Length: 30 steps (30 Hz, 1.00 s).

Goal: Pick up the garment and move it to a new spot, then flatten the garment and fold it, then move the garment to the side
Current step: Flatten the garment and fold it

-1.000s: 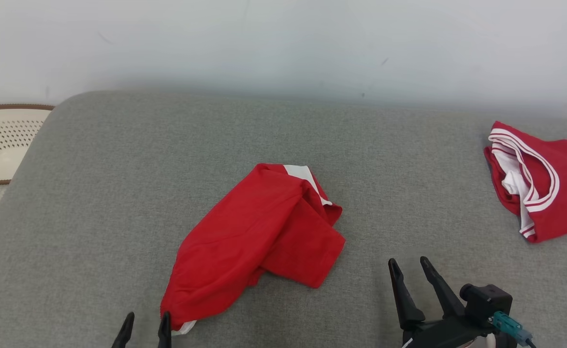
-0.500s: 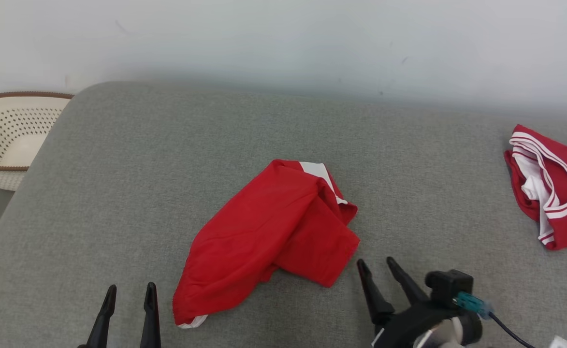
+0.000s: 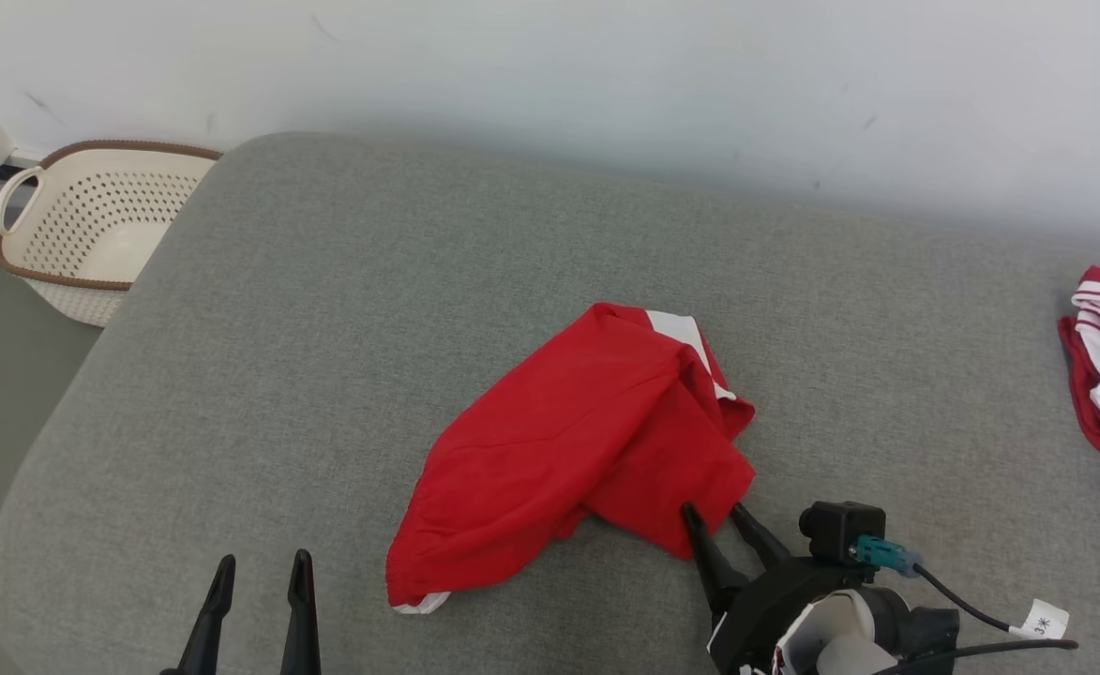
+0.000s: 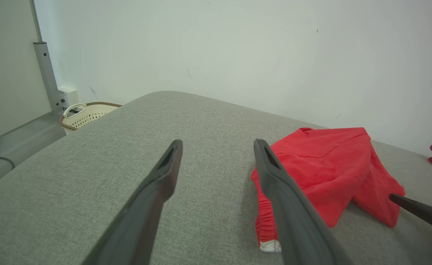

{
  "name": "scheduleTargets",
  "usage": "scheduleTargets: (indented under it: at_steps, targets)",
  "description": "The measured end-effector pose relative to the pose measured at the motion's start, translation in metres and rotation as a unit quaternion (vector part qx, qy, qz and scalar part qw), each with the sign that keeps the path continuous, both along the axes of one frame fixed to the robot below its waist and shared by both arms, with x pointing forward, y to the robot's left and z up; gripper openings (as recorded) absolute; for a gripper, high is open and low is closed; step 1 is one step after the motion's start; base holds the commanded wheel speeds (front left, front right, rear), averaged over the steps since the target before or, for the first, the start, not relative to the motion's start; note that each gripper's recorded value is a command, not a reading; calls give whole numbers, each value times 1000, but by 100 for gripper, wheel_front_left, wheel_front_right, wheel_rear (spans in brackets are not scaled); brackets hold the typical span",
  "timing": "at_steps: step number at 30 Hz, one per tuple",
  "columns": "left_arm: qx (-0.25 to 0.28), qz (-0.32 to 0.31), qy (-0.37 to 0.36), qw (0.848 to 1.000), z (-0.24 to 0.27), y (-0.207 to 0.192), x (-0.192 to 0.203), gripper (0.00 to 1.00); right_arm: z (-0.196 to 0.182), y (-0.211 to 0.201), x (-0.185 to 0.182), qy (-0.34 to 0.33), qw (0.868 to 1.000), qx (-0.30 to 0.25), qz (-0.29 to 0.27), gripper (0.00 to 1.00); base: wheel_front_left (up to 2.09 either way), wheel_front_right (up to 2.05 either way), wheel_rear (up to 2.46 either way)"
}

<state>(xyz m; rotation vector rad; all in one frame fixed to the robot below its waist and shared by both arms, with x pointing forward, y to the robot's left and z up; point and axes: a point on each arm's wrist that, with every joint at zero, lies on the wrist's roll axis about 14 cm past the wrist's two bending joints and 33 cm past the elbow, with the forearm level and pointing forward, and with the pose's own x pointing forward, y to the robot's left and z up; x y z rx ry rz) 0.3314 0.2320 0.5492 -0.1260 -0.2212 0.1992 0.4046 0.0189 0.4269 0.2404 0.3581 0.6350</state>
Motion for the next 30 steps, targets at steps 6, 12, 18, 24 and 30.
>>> scheduleTargets:
  at_steps: [6,12,18,24,30]
  targets:
    - [0,12,0,1000,0,6,-4,100,7,3,9,-18,1000,8,-1,0,0,0,0]
    - [-6,3,-2,1000,1,1,-4,100,21,-10,12,-52,999,9,-5,0,0,0,0]
    - [-17,-13,5,1000,-6,-9,-3,100,40,-42,-2,-74,997,8,-6,0,0,0,0]
    - [-26,-34,7,999,-8,-25,0,100,56,-75,-24,-68,998,-16,-3,0,0,0,0]
    - [-31,-51,6,998,-7,-37,4,100,67,-107,-46,-58,997,-55,-17,0,0,0,0]
